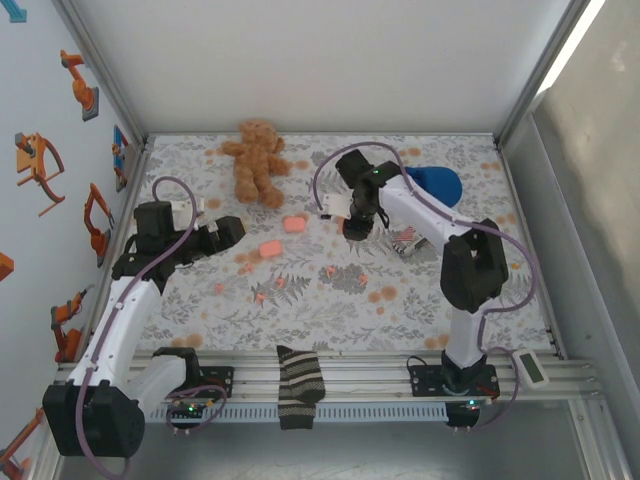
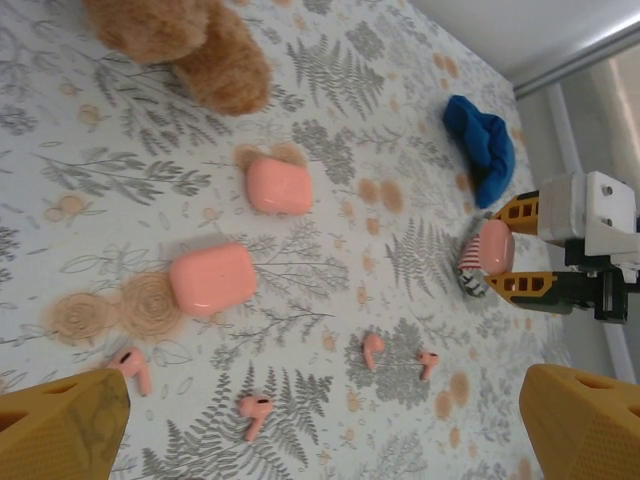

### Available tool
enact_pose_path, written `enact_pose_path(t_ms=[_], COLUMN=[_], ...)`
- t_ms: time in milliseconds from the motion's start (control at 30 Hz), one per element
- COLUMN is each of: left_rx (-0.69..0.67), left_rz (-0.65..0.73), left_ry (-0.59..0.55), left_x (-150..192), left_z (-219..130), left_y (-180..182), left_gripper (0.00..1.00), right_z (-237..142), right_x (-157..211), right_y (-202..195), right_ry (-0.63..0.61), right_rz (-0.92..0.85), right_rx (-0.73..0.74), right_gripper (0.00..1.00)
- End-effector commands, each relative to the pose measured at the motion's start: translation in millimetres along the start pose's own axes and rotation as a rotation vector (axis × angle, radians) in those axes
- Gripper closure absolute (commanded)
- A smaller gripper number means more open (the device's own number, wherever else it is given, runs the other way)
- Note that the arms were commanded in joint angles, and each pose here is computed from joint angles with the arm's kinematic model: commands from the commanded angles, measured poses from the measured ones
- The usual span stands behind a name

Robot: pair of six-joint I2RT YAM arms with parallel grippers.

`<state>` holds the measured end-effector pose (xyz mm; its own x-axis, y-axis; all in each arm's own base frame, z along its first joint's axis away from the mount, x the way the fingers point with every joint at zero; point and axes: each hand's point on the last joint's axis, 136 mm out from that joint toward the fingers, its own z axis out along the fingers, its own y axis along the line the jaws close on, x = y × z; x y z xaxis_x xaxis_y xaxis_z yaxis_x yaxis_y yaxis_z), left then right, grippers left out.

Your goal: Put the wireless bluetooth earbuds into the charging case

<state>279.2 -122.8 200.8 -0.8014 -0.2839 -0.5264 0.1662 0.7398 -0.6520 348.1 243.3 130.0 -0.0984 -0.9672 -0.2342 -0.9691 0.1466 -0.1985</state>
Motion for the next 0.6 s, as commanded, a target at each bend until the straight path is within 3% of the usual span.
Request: enact_pose_path(t_ms=[0, 267, 567], left_rx=[0.185, 0.388, 0.526], left_rz=[0.046, 0.069, 0.151], left_ry=[0.021, 0.085, 0.167], left_x=[-8.3, -6.7, 9.3], left_z=[-2.9, 0.3, 26.7], left_y=[-44.7, -96.9, -160.1], left_gripper=[0.02, 0.16, 0.19], right_z=[-34.1, -89.4, -121.2], right_x=[-19.2, -37.1, -52.0], right_y=[6.3, 16.9, 28.3], right_ry=[-0.134, -0.310, -0.406], right_rz=[0.018, 0.026, 0.004], right_rx=[0.031, 0.092, 0.123], right_gripper=[0.63, 0.64, 0.64])
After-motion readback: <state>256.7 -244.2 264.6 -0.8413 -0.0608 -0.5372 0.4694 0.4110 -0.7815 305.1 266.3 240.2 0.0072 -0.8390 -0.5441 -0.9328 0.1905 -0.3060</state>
